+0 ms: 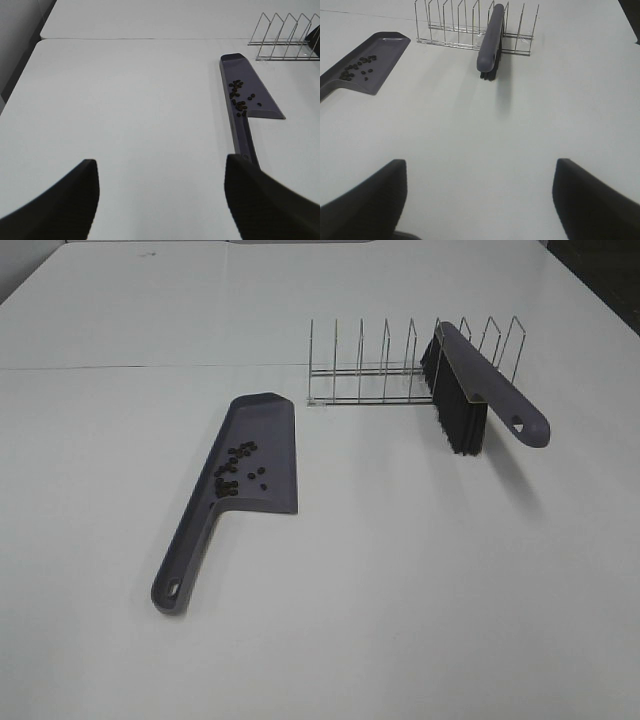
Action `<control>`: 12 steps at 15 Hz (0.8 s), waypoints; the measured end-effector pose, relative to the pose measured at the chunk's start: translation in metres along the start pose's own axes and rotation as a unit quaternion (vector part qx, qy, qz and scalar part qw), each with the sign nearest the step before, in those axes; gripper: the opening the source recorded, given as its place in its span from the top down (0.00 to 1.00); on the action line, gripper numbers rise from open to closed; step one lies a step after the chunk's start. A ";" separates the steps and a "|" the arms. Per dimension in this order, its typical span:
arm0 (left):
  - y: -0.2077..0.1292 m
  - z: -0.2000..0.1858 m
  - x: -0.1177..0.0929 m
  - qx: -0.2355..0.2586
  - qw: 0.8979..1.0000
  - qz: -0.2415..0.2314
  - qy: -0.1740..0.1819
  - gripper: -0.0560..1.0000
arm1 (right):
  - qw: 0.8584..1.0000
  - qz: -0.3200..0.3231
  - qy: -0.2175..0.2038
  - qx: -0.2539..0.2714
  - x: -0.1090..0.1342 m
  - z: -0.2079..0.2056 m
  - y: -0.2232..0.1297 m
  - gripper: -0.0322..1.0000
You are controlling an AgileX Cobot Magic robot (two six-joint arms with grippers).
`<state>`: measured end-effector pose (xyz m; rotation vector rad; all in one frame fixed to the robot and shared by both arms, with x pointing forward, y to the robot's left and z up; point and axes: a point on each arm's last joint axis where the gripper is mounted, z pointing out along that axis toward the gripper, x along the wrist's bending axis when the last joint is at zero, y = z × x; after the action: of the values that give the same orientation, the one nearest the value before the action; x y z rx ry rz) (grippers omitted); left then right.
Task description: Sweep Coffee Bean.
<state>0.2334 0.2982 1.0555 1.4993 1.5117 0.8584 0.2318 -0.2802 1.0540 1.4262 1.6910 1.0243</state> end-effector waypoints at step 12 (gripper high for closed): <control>0.000 0.000 0.000 0.000 1.000 0.000 0.000 0.32 | 1.000 0.000 0.000 0.000 0.000 0.000 0.000 0.28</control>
<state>0.2334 0.2982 1.0555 1.4993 1.5117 0.8584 0.2318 -0.2802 1.0540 1.4262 1.6910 1.0243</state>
